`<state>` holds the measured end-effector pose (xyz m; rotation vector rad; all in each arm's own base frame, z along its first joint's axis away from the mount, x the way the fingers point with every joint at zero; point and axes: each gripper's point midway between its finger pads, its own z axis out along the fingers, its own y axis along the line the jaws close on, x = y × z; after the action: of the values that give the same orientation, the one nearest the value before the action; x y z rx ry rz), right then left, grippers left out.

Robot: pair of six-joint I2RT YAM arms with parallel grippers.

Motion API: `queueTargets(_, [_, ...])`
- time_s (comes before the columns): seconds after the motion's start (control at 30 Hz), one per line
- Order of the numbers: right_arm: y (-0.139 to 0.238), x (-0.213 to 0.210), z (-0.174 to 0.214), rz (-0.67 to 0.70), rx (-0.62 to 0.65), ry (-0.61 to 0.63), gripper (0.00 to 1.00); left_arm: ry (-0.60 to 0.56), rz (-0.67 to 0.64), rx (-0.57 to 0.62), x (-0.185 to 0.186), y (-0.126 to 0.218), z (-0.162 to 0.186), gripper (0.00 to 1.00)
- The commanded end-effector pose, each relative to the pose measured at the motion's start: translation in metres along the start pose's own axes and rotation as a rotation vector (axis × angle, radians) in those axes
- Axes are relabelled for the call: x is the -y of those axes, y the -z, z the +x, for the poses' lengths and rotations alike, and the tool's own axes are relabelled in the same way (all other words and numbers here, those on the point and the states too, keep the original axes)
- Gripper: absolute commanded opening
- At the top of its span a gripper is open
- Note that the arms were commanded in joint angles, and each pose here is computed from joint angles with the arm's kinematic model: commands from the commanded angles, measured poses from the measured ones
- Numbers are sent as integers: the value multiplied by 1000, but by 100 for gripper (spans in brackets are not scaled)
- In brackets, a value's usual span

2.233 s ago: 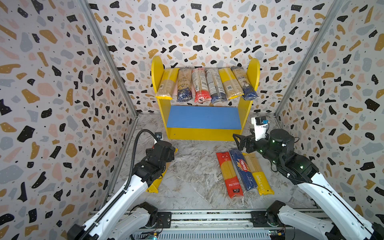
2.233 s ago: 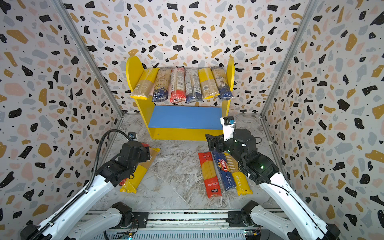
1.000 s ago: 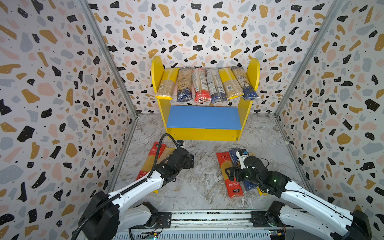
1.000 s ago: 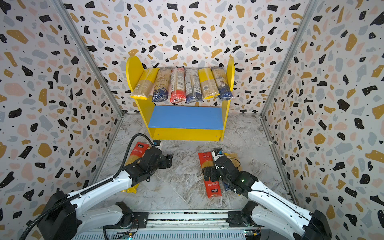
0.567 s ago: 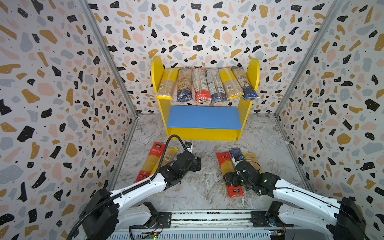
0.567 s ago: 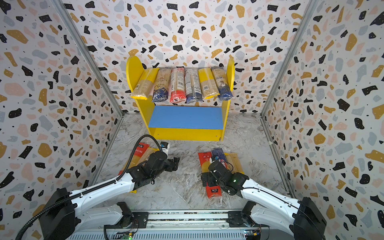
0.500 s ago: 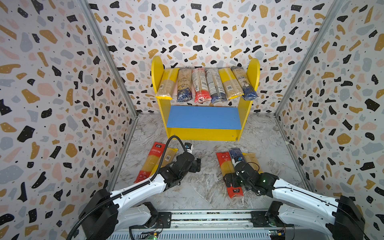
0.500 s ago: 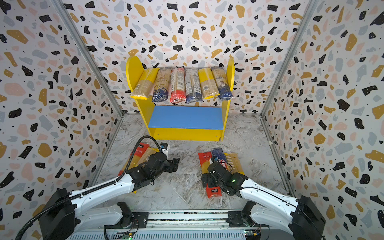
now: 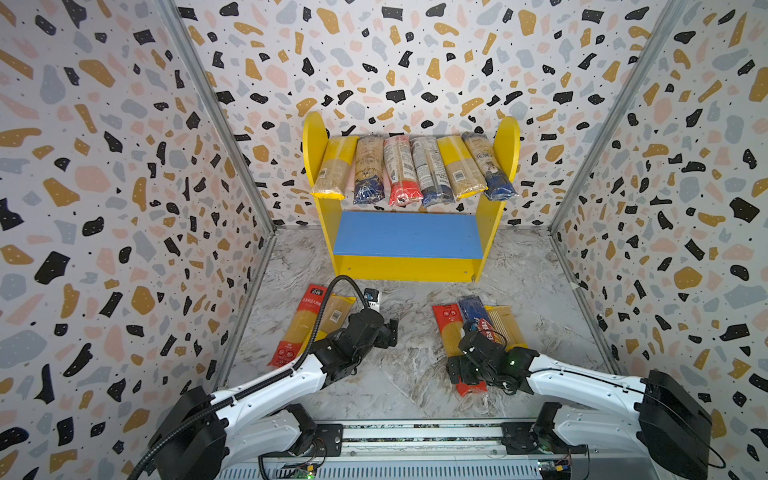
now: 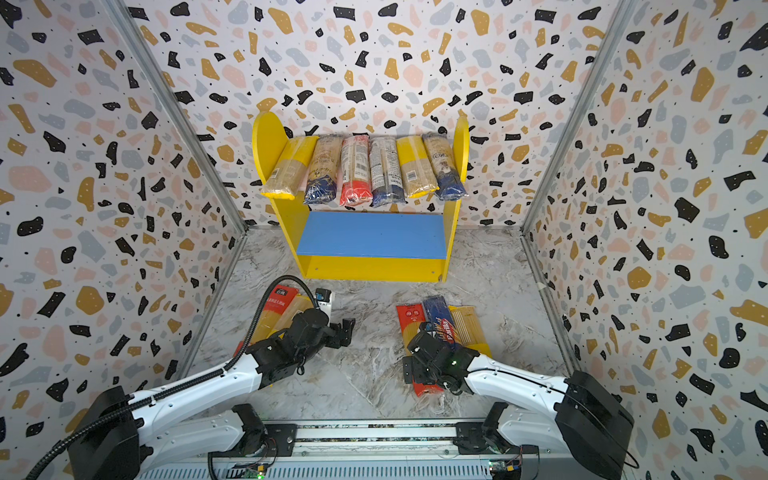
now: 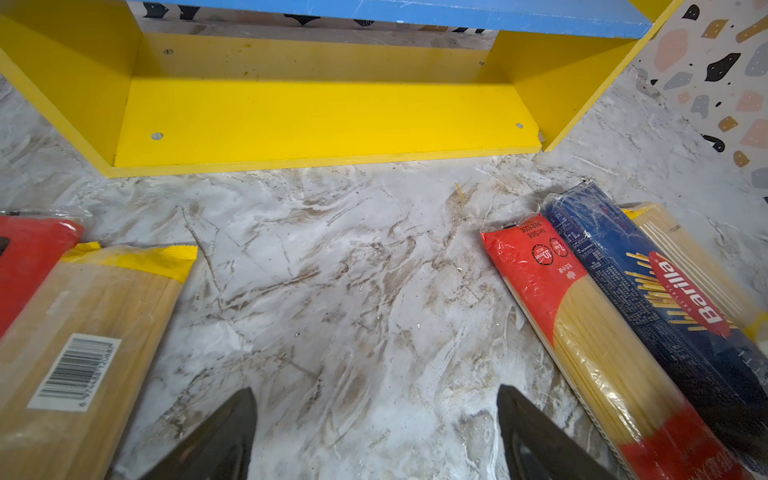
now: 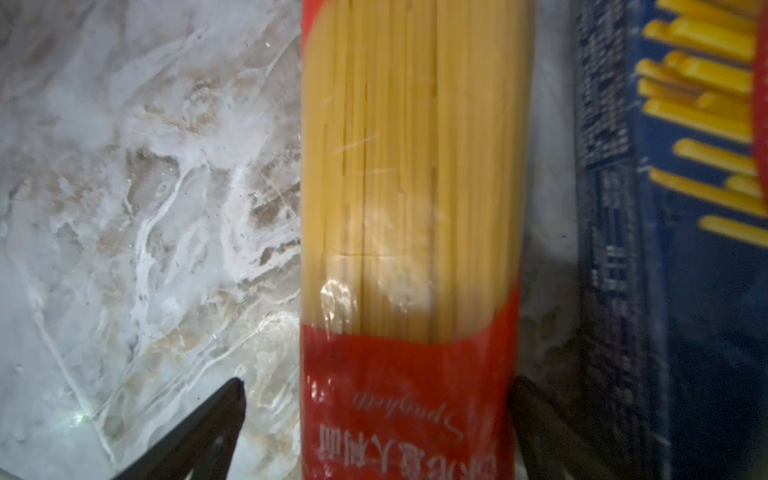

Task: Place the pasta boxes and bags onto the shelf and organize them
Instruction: 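Lower the right gripper onto the red-topped spaghetti bag's end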

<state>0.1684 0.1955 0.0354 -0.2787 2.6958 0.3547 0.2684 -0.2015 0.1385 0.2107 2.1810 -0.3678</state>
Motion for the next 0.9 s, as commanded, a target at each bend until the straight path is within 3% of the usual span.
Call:
queueTargets(0.0, [-4,3,7,29,-21,-3,100,-4,4,28,0,4,-2,89])
queueTargets(0.23, [-9,7,19,72,-52,6,99,9,15,40,-2,9,0,89])
queueTargets(0.33, [-14,10,27,87,-80,5,89,17,10,43,-4,10,0,91])
queueTargets(0.47, [-23,15,38,120,-120,15,85,29,8,50,-7,15,0,100])
queueTargets(0.73, [-31,13,47,146,-144,42,80,61,-13,89,-18,34,-5,100])
queueTargets(0.87, [-34,14,52,166,-158,44,68,86,-17,130,-24,43,-9,100])
